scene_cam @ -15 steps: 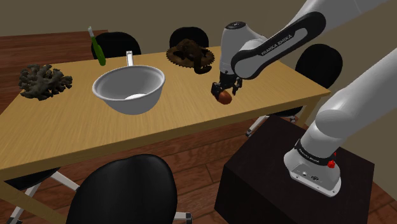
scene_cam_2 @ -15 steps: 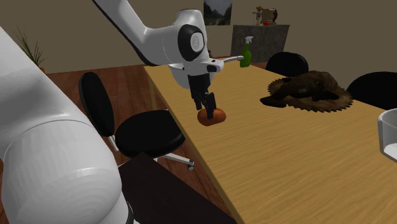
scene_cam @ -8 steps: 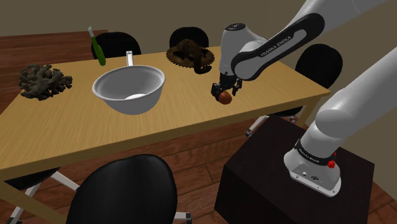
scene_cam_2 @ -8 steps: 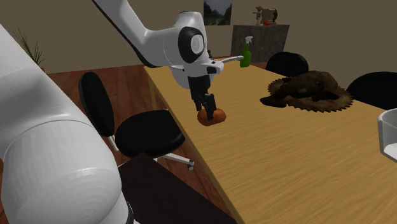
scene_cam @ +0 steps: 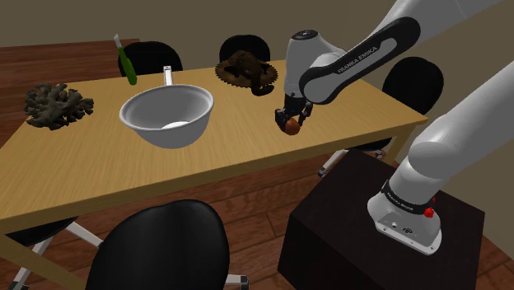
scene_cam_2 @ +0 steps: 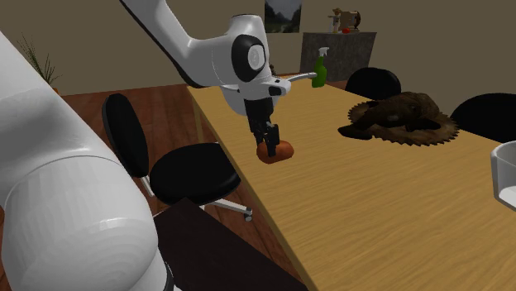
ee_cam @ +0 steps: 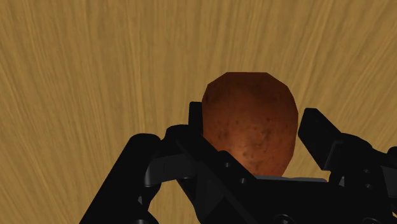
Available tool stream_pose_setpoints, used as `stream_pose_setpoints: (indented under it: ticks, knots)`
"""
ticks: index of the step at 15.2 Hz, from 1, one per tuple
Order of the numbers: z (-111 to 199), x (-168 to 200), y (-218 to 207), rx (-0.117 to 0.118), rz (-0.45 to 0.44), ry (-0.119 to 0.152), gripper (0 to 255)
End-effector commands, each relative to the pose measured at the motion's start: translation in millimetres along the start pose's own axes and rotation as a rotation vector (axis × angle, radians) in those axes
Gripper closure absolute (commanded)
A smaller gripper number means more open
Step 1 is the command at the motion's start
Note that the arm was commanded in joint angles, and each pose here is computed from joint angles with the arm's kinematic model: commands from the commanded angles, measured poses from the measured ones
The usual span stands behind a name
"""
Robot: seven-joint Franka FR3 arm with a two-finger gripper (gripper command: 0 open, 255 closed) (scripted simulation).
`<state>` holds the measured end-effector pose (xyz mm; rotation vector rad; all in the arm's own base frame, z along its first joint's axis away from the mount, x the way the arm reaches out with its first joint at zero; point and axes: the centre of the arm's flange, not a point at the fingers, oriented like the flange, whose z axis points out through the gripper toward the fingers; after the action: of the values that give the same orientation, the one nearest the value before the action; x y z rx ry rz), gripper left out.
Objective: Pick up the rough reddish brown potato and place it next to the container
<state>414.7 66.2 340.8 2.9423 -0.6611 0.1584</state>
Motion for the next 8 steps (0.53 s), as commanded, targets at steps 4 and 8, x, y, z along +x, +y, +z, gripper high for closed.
stream_pose_setpoints:
  ticks: [4,8]
  knots:
    - [-4.8,0.7,0.7,0.000,0.000,-0.001,255]
    - [-25.7,3.4,2.7,0.000,0.000,-0.001,255]
